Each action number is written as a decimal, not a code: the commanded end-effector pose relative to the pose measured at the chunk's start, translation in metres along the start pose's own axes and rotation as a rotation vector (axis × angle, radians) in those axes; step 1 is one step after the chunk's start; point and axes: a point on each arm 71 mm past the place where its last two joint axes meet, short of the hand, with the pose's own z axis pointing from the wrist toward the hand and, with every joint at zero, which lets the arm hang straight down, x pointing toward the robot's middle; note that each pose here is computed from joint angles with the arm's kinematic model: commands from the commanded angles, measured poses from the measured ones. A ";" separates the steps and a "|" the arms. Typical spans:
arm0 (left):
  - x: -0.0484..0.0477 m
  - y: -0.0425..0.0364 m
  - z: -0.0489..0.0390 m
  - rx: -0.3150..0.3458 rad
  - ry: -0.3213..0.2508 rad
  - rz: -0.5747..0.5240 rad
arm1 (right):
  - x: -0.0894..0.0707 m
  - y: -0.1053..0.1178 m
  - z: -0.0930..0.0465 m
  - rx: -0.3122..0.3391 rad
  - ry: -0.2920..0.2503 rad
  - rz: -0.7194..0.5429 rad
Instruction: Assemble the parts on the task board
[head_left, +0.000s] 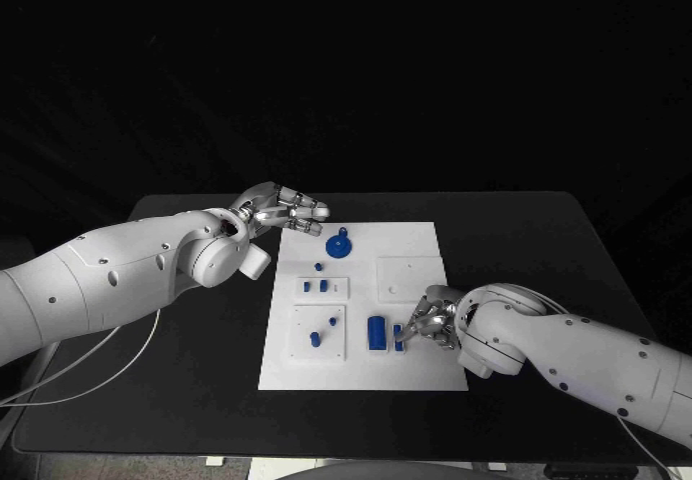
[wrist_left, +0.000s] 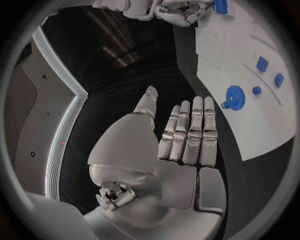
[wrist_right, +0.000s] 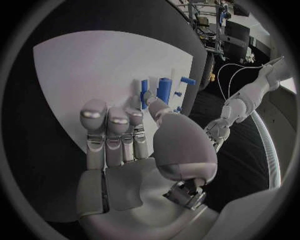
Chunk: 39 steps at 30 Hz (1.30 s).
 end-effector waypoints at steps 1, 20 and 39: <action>0.0023 -0.0012 0.0007 0.007 0.017 -0.002 | 0.007 -0.007 0.003 0.022 -0.002 -0.050; -0.0027 -0.0013 0.0008 0.023 -0.018 -0.007 | -0.004 -0.008 -0.003 -0.049 -0.033 0.042; -0.0350 0.0039 0.0060 0.086 -0.240 -0.208 | -0.144 -0.015 0.014 -0.443 -0.274 0.559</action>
